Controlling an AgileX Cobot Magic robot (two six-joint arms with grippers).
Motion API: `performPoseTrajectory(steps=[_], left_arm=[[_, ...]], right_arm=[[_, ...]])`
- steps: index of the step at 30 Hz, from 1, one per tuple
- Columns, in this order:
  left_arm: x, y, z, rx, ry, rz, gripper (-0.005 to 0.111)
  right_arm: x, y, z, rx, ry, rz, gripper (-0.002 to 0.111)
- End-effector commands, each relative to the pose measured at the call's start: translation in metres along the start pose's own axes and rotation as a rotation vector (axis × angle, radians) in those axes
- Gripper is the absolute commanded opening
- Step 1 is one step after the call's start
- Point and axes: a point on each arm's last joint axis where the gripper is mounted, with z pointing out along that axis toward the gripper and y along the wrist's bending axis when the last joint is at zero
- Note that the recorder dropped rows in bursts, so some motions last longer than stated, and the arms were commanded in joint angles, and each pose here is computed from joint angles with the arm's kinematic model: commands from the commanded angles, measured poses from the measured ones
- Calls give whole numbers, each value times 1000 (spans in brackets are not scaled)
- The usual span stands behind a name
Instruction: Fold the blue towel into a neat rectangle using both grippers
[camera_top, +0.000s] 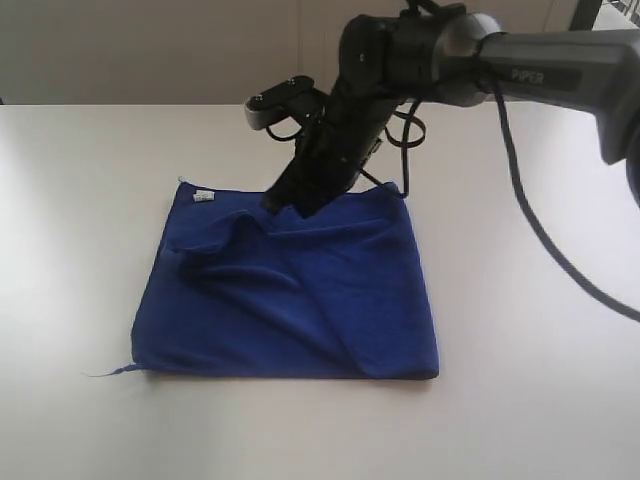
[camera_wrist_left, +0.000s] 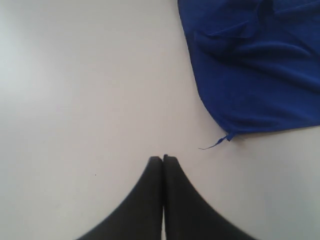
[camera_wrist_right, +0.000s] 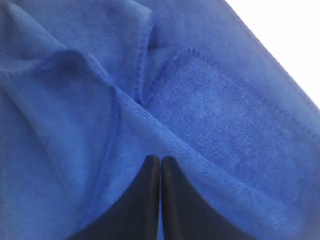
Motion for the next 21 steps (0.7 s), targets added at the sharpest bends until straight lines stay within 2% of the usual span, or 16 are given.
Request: performPoseTrajectory(steps=[1, 5, 8, 12, 14, 17, 21], left_arm=[[1, -1, -1, 8, -1, -8, 0], [1, -1, -1, 8, -1, -8, 0], [1, -1, -1, 8, -1, -8, 0], [1, -1, -1, 8, -1, -8, 0], [1, -1, -1, 8, -1, -8, 0], [1, -1, -1, 8, -1, -8, 0], [1, -1, -1, 8, -1, -8, 0]], right_arm=[[8, -13, 7, 46, -23, -125, 0], [10, -21, 34, 94, -71, -139, 0], [11, -29, 48, 123, -104, -95, 0], [22, -60, 68, 145, -90, 14, 0], [33, -78, 74, 144, -56, 107, 0], [53, -108, 71, 157, -11, 339, 0], [77, -127, 64, 207, 132, 503, 0]])
